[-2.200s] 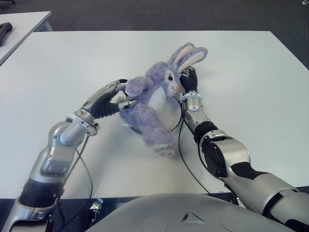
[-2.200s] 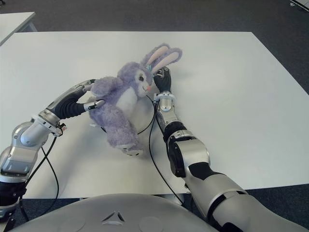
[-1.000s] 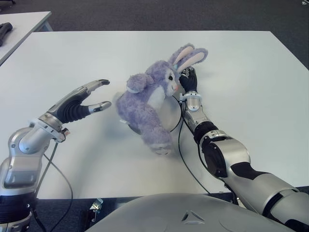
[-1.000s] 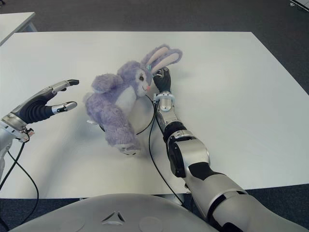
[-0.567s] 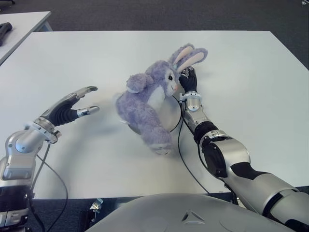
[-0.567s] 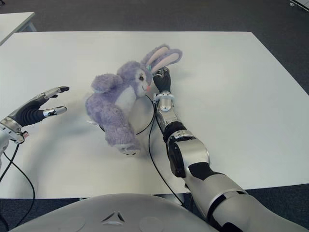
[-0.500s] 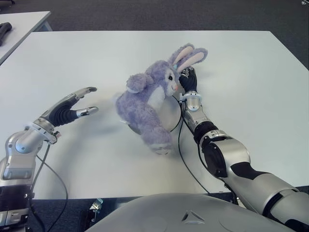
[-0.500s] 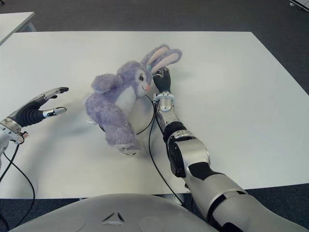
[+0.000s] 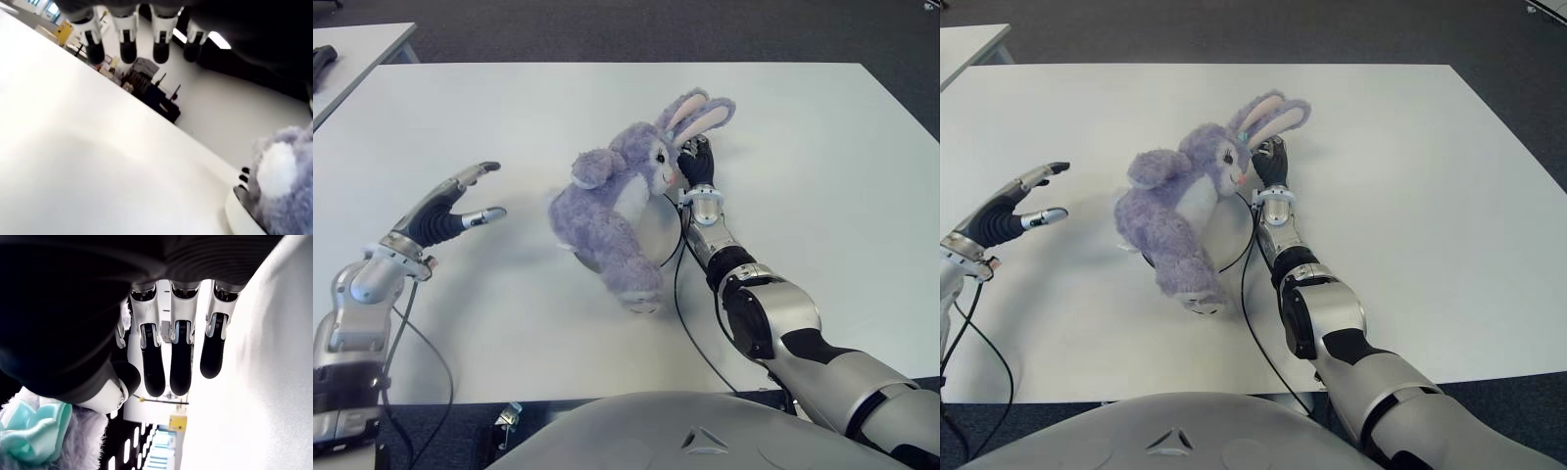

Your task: Put the doll into the plate.

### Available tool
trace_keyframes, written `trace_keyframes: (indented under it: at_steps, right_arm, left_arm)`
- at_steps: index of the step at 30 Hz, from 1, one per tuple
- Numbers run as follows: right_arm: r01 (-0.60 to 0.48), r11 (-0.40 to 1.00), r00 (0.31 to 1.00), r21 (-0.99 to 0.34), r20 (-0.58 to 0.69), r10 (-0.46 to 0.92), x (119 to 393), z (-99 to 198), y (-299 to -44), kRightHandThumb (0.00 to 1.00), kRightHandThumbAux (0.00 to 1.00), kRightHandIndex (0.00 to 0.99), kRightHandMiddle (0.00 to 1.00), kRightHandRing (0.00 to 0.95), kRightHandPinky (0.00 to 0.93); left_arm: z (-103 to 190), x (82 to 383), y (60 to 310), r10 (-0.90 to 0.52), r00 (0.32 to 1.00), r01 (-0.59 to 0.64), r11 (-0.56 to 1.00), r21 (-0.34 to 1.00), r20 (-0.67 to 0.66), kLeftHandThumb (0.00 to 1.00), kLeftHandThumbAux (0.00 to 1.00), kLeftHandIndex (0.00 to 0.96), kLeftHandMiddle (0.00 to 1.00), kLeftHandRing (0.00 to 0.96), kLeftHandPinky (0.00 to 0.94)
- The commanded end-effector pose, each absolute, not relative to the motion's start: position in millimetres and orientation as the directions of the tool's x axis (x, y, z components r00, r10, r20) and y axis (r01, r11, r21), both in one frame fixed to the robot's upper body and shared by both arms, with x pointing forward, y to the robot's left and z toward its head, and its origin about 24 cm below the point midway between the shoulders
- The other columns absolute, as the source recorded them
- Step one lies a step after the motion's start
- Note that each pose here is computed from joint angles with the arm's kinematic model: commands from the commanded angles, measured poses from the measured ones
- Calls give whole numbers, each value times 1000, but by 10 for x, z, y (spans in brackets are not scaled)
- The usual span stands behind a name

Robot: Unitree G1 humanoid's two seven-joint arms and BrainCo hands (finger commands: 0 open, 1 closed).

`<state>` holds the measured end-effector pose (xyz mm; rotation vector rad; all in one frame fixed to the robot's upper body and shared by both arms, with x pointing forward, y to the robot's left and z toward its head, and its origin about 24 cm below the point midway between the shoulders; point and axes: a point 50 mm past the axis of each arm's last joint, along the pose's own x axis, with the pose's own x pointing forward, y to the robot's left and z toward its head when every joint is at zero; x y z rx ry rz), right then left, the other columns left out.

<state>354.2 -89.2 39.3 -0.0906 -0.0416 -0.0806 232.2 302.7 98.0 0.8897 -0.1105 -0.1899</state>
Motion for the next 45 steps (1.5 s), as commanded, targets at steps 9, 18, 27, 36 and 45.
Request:
trace_keyframes:
  at_steps: [9,18,27,36,45]
  right_arm:
    - [44,991,900,-128,-426,-95,2834,-635,-875,692,738,412,359,337,305]
    - [44,990,900,-131,-426,-96,2831,-638,-878,690,738,412,363,339,309]
    - [40,988,901,-148,-423,-100,2827,-641,-882,690,738,412,363,341,312]
    - [44,989,902,-144,-420,-102,2825,-642,-894,692,737,413,364,342,312]
    - [46,989,901,-144,-422,-103,2825,-645,-903,691,737,412,360,336,303]
  left_arm:
    - [687,2655,2837,-59,998,46,841,540,7,0,299,0,0,0,0]
    - [422,3060,2670,53,997,-28,927,375,-57,0,359,0,0,0,0]
    - [192,3158,2537,84,992,-60,973,225,-96,0,416,0,0,0,0]
    - [96,3220,2431,90,988,-73,988,134,-124,0,446,0,9,0,0]
    - [24,3231,2361,95,985,-89,995,47,-146,0,452,0,27,0,0]
